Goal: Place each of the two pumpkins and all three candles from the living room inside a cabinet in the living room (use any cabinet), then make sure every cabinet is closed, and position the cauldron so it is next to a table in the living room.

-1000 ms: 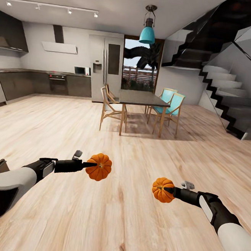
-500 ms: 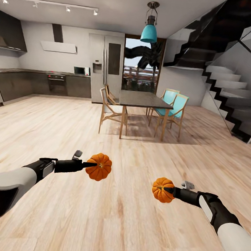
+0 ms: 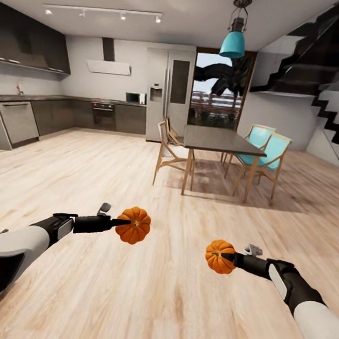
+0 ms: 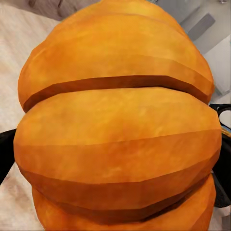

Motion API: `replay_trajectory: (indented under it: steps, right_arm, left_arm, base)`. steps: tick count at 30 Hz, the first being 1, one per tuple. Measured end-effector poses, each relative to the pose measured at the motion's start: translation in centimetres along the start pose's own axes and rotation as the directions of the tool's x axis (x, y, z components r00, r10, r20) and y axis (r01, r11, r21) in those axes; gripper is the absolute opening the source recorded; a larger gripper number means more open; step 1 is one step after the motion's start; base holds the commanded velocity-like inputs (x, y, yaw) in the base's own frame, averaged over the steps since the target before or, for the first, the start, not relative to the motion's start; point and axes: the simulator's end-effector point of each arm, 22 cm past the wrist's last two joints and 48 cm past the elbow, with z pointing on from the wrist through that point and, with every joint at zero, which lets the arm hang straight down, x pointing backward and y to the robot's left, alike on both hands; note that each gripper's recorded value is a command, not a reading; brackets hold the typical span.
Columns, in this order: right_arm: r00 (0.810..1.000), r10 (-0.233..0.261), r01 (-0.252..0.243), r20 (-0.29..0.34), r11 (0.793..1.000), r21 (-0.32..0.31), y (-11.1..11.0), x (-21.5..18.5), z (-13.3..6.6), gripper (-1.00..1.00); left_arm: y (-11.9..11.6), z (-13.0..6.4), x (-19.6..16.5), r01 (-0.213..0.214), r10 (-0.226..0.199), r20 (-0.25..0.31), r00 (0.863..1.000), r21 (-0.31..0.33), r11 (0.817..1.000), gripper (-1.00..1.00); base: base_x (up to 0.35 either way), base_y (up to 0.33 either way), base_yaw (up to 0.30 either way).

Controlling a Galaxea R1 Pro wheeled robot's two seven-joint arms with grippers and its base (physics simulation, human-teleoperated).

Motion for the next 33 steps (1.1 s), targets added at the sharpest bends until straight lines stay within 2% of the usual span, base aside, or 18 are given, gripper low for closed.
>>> replay_trajectory:
  steps: [33]
  right_arm:
    - [1.000, -0.004, 0.004, -0.002, 1.000, 0.000, 0.07, 0.06, 0.06, -1.00]
  left_arm:
    - [0.08, -0.62, -0.32, -0.015, 0.015, 0.014, 1.000, 0.005, 1.000, -1.00]
  base:
    - [0.015, 0.000, 0.288]
